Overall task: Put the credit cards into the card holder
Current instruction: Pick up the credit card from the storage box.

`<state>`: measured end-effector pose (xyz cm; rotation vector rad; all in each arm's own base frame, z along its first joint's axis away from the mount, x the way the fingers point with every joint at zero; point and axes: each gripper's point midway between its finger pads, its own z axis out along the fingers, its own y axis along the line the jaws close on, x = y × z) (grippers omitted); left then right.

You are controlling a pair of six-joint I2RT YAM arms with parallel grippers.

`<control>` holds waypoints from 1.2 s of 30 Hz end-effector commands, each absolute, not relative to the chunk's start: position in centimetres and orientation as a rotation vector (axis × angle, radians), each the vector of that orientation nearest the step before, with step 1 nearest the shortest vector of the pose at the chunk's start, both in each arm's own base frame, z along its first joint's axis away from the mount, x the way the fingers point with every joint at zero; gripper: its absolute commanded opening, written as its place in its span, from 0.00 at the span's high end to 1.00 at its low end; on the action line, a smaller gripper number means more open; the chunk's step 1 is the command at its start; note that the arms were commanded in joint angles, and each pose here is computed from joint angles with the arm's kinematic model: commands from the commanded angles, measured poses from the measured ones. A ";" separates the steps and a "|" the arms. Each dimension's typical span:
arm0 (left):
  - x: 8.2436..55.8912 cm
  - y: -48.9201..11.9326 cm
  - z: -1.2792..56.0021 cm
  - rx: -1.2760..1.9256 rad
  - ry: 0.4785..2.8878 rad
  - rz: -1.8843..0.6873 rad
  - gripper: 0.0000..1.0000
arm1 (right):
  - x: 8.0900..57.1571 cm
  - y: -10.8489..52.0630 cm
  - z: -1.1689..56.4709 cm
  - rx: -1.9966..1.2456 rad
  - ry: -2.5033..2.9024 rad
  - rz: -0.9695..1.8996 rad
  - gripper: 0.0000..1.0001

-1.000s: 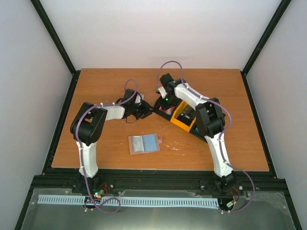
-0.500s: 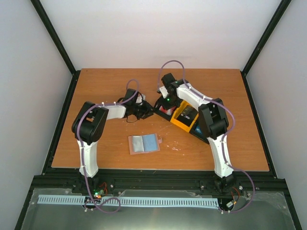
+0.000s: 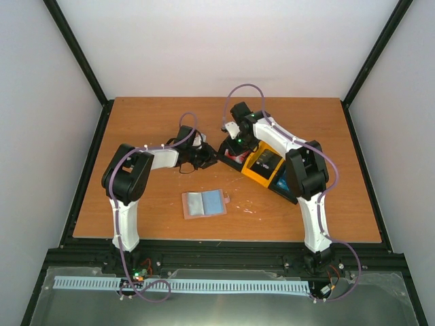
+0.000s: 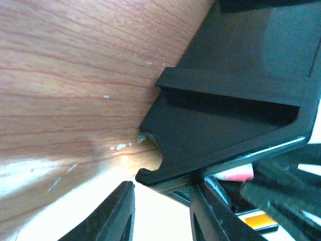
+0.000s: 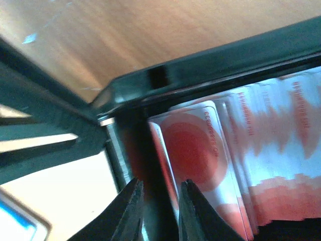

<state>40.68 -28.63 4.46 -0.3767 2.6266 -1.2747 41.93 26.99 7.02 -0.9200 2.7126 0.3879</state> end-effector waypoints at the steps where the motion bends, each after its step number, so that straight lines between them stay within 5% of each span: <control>1: 41.5 -28.7 4.3 -0.361 2.618 -1.229 0.67 | 37.8 28.1 7.5 -1.027 2.757 0.622 0.77; 16: 41.3 -28.7 4.3 -0.349 2.622 -1.226 0.68 | 39.2 26.9 6.1 -0.994 2.791 0.474 0.65; 29: 41.5 -28.6 4.8 -0.338 2.614 -1.219 0.67 | 42.0 27.3 10.7 -0.897 2.661 0.415 0.97; 36: 41.7 -28.5 5.8 -0.310 2.594 -1.204 0.66 | 43.0 26.5 13.4 -0.830 2.603 0.334 0.97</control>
